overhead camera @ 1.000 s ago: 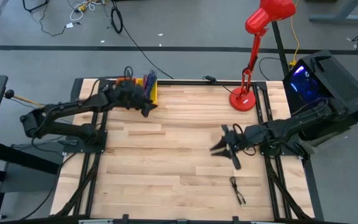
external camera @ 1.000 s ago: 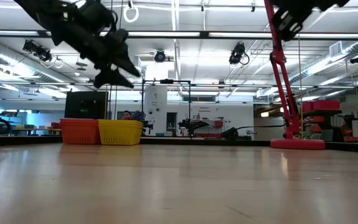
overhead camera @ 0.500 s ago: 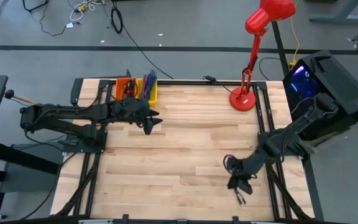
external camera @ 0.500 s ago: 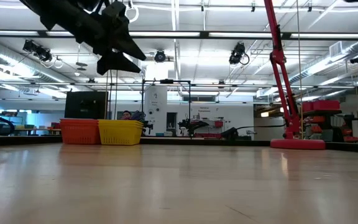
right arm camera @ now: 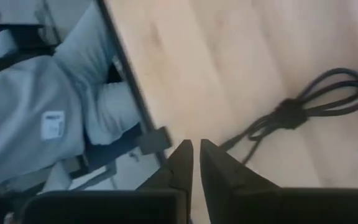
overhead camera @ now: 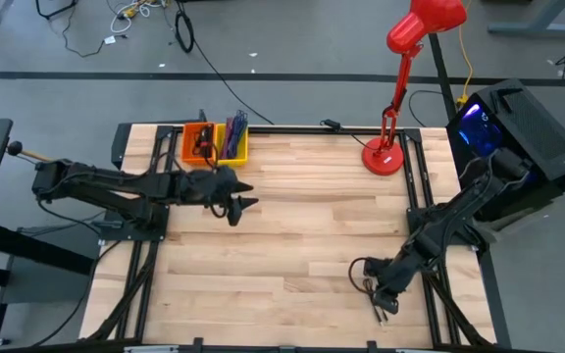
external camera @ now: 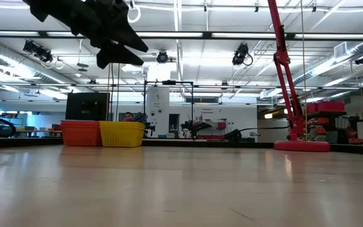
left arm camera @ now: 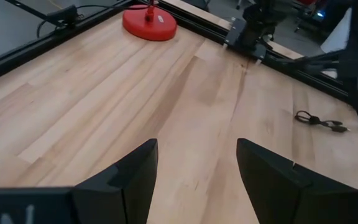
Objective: Pick & Place USB Port
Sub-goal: Put the black USB cable into the orange bin
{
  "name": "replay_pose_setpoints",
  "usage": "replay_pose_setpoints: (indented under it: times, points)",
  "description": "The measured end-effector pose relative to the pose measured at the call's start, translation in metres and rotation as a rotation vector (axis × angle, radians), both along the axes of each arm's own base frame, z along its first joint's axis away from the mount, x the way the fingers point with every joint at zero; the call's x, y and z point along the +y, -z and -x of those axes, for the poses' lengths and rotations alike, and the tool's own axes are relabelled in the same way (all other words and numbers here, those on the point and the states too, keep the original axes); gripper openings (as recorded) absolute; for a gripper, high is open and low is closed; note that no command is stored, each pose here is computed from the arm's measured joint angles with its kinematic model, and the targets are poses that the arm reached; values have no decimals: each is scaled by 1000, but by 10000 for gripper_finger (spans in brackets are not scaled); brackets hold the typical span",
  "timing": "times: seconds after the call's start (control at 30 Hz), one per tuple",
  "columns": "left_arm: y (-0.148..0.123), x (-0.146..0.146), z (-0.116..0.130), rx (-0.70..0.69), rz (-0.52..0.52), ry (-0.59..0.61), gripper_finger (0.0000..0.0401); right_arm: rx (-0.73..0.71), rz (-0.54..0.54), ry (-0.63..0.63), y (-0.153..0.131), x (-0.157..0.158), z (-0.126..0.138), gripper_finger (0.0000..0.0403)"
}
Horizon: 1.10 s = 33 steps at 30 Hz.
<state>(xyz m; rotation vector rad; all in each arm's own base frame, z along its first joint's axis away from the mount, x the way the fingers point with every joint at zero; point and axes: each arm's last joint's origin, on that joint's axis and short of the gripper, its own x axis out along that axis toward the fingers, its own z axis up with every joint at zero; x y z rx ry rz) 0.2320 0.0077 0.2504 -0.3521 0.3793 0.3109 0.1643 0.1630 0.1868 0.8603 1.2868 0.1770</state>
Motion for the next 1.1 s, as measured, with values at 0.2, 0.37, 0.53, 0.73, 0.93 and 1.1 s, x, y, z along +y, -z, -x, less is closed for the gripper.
replay_pose_setpoints:
  times: [0.2,0.37,0.53,0.73,0.93,1.1]
  points:
    - [0,-6,0,1,-8,12,222,22,52,27,8,0,-2,48]
    - [0,-8,0,3,-21,-1,222,84,74,6,19,2,-2,81]
    - [0,-8,0,6,-26,2,222,113,110,-11,29,4,-4,118]
    - [0,-8,0,7,-29,3,222,148,146,-20,39,5,-5,160]
    - [0,-8,0,7,-29,2,222,181,176,-19,44,4,-4,179]
    - [0,-8,0,7,-29,2,222,218,211,-15,51,3,-4,180]
